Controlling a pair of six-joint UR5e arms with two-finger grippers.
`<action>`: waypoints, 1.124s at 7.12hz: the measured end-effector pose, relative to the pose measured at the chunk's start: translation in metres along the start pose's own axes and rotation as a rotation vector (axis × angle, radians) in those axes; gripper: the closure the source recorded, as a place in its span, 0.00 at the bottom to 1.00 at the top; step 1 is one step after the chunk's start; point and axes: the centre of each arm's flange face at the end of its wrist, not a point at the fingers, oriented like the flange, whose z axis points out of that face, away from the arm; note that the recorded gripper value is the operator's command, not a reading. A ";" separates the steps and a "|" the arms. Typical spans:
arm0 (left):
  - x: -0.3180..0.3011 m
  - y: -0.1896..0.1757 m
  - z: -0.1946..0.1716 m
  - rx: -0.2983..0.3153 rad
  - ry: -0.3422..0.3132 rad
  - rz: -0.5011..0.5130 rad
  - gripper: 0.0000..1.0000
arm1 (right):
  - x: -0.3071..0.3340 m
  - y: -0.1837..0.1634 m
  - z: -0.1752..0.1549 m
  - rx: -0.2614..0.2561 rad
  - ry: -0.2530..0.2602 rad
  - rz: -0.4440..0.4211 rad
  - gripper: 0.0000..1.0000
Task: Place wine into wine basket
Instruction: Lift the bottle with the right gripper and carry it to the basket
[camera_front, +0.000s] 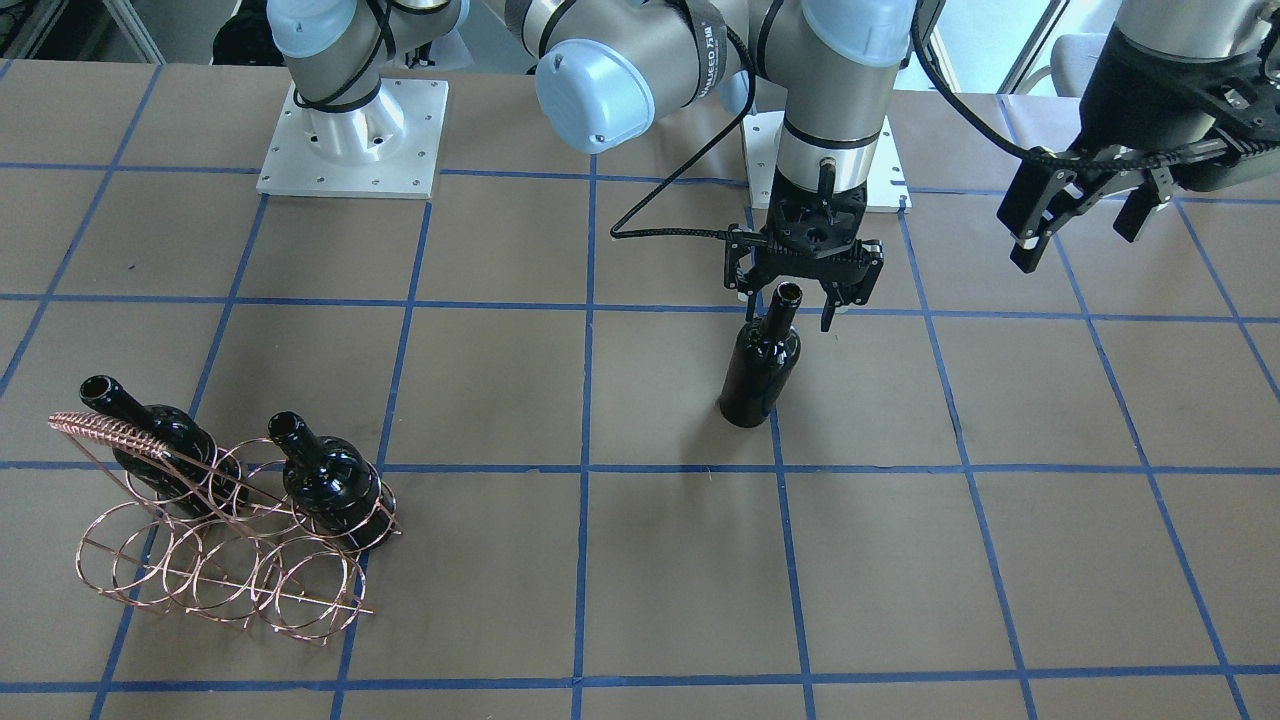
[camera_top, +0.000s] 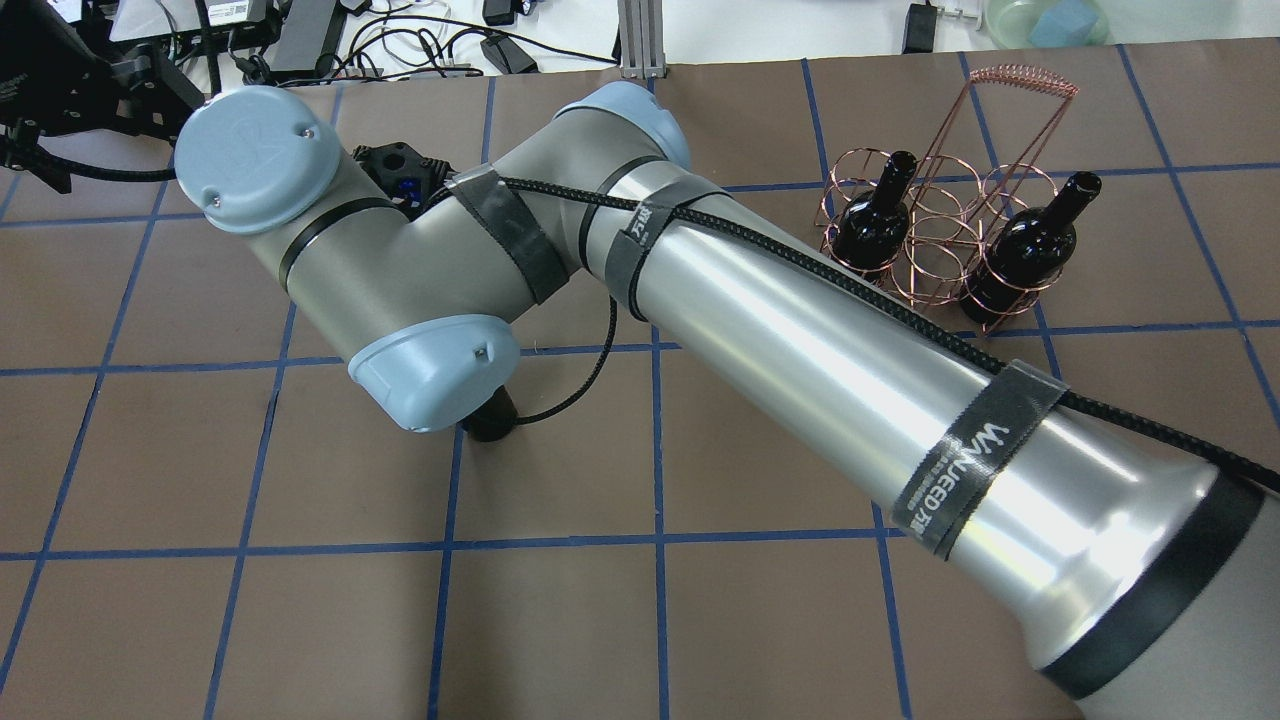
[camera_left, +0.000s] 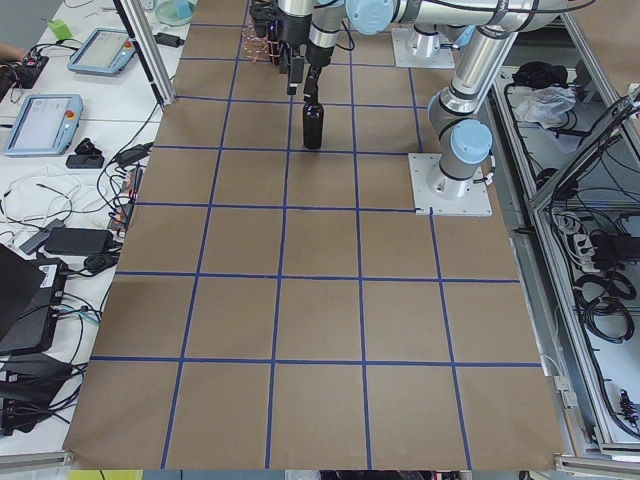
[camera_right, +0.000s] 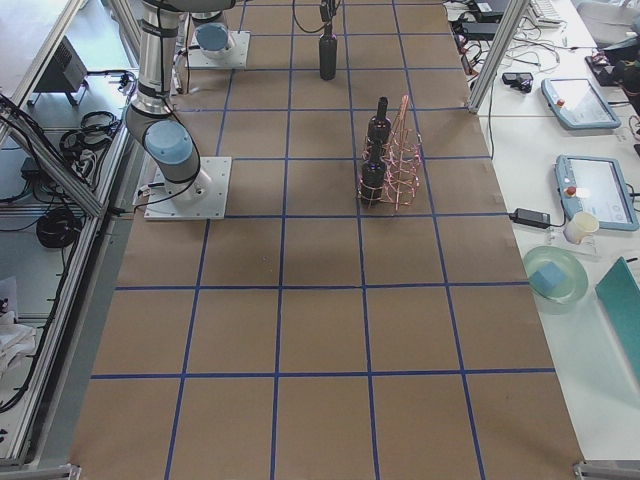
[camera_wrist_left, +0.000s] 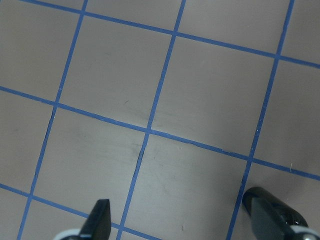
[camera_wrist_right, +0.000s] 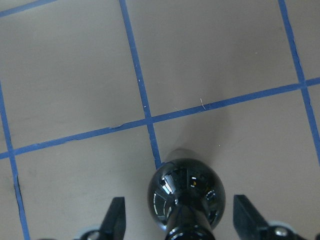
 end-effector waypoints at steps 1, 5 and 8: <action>-0.003 0.000 -0.001 0.001 -0.003 0.002 0.00 | 0.000 0.000 0.001 -0.003 0.000 0.001 0.63; -0.020 -0.002 0.002 -0.006 0.000 -0.023 0.00 | 0.002 0.002 0.003 -0.014 0.001 0.000 0.70; -0.023 -0.003 0.005 -0.010 0.001 -0.030 0.00 | 0.009 -0.006 -0.011 -0.014 -0.016 -0.002 0.71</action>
